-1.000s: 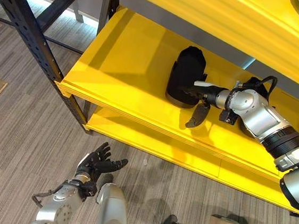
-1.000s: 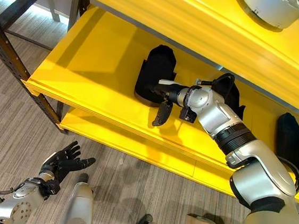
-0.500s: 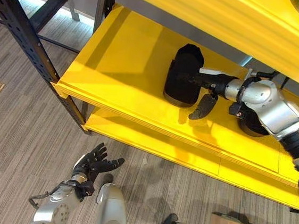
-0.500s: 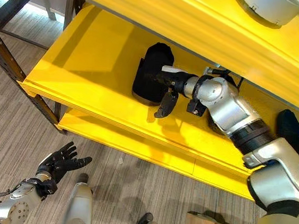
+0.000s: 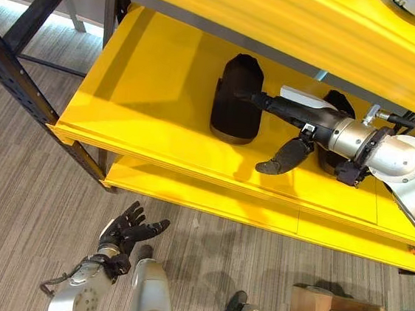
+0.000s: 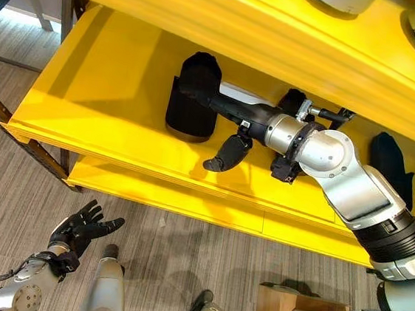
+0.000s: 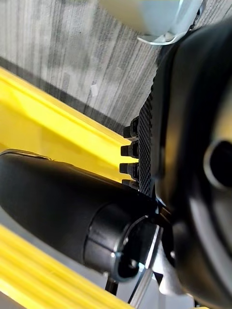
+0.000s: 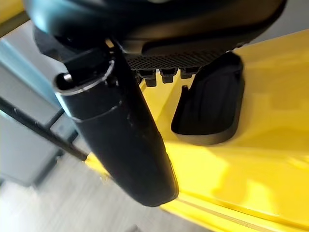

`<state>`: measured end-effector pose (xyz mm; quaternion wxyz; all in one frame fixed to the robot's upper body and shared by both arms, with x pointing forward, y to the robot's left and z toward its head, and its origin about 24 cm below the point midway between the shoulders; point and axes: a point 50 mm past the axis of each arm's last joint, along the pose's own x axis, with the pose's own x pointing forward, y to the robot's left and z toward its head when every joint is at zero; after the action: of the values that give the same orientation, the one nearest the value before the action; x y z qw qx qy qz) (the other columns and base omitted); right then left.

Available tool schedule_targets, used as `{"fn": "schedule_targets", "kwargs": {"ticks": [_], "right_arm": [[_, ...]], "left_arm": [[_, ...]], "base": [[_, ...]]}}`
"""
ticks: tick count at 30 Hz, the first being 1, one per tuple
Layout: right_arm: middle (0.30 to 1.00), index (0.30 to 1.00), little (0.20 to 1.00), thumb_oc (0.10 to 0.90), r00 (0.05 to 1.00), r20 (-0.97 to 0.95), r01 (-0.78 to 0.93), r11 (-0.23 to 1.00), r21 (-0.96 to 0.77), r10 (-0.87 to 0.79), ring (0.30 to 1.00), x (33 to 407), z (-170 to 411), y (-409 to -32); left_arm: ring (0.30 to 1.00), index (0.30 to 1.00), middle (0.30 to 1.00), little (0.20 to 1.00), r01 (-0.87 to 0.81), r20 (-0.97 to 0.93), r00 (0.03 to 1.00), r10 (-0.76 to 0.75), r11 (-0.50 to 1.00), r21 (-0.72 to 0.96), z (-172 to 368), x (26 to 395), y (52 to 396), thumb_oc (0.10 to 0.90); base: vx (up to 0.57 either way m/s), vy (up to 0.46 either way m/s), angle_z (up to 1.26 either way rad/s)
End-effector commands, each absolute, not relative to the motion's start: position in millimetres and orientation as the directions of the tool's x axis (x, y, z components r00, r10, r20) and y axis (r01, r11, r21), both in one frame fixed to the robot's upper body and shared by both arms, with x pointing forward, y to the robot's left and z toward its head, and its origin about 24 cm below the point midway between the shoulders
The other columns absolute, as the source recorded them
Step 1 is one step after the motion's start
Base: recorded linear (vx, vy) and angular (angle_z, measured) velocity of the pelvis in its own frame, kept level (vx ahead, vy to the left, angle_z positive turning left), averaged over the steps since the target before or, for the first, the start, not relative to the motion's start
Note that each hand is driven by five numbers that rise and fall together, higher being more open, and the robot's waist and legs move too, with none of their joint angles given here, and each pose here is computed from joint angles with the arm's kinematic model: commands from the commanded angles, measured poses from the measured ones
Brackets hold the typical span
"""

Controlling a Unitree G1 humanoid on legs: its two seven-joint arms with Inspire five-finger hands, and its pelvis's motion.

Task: Move parts from the plastic box to the shelf.

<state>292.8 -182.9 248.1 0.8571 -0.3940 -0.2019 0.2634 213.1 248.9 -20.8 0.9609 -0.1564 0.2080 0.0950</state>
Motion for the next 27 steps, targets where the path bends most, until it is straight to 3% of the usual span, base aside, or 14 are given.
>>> {"fn": "schedule_targets", "kwargs": {"ticks": [1, 10, 14, 27], "right_arm": [[1.0, 1.0, 1.0, 0.9, 0.706, 0.402, -0.106, 0.649, -0.754, 0.582, 1.0, 279.7, 295.3, -189.0], [1.0, 1.0, 1.0, 0.9, 0.824, 0.405, -0.19, 0.867, -0.46, 0.396, 1.0, 264.0, 209.3, -220.7], [1.0, 1.0, 1.0, 0.9, 0.891, 0.397, -0.143, 0.965, -0.218, 0.222, 1.0, 240.6, 160.3, -233.9], [1.0, 1.0, 1.0, 0.9, 0.988, 0.15, 0.062, 0.994, -0.087, -0.048, 1.0, 181.7, 83.2, -259.2]], "left_arm": [[1.0, 1.0, 1.0, 1.0, -0.207, -0.326, 0.938, 0.12, 0.946, -0.248, -2.9, 215.2, 251.6, 0.9], [1.0, 1.0, 1.0, 1.0, -0.221, -0.368, 0.923, 0.112, 0.938, -0.269, -16.7, 205.5, 242.6, 0.9], [1.0, 1.0, 1.0, 1.0, -0.263, -0.406, 0.902, 0.147, 0.933, -0.245, -26.3, 193.9, 248.1, 0.9], [1.0, 1.0, 1.0, 1.0, -0.306, -0.464, 0.865, 0.189, 0.933, -0.19, -45.2, 160.9, 253.4, 0.9]], "base": [[-0.02, 0.006, -0.06], [-0.01, 0.002, -0.03], [0.0, 0.0, 0.0], [0.0, 0.013, -0.17]]}}
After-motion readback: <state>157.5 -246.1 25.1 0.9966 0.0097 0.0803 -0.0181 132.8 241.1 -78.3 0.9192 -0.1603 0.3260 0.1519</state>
